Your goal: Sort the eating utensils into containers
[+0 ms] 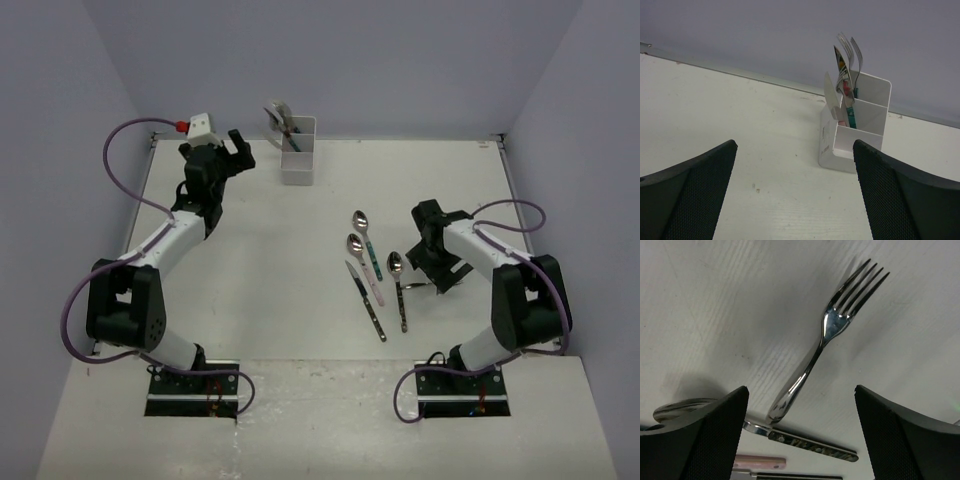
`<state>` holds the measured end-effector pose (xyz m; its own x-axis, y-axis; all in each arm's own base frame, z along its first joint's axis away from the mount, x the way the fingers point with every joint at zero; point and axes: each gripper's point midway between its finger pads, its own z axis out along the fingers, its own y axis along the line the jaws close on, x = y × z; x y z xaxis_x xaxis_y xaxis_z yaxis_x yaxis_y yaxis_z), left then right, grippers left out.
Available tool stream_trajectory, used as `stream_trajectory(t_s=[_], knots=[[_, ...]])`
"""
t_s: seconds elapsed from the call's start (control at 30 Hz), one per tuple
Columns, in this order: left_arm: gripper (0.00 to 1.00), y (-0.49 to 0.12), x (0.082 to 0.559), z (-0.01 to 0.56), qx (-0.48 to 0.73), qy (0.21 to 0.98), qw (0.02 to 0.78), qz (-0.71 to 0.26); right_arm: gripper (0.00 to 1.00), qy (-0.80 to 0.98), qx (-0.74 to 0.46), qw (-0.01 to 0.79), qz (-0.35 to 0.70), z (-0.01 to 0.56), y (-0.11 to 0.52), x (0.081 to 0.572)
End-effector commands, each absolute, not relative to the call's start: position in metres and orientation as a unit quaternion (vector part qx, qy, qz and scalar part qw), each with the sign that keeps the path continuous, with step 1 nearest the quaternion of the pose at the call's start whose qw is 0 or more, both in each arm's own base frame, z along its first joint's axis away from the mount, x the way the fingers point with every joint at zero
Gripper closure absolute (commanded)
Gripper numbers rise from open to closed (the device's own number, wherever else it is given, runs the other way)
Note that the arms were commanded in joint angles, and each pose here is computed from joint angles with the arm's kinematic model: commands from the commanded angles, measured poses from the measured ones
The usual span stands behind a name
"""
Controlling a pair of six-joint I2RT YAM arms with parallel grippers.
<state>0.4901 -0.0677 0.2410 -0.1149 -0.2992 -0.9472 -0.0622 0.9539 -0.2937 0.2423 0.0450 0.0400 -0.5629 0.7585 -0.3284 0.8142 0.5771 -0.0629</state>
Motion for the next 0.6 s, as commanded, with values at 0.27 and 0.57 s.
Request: stream_trajectory(t_s=[0.27,0.57], knots=[[0.01,-0.061,0.497,0.259,-0.111,0.733,0.668,-0.071,0.48,0.843,0.51,0.14,-0.095,0.024,0.043,0.251],[0.0,-0.056,0.5,0.272,-0.115,0.719,0.683,-0.058,0.44,0.826,0.542,0.115,-0.103,0.023,0.043,0.233]])
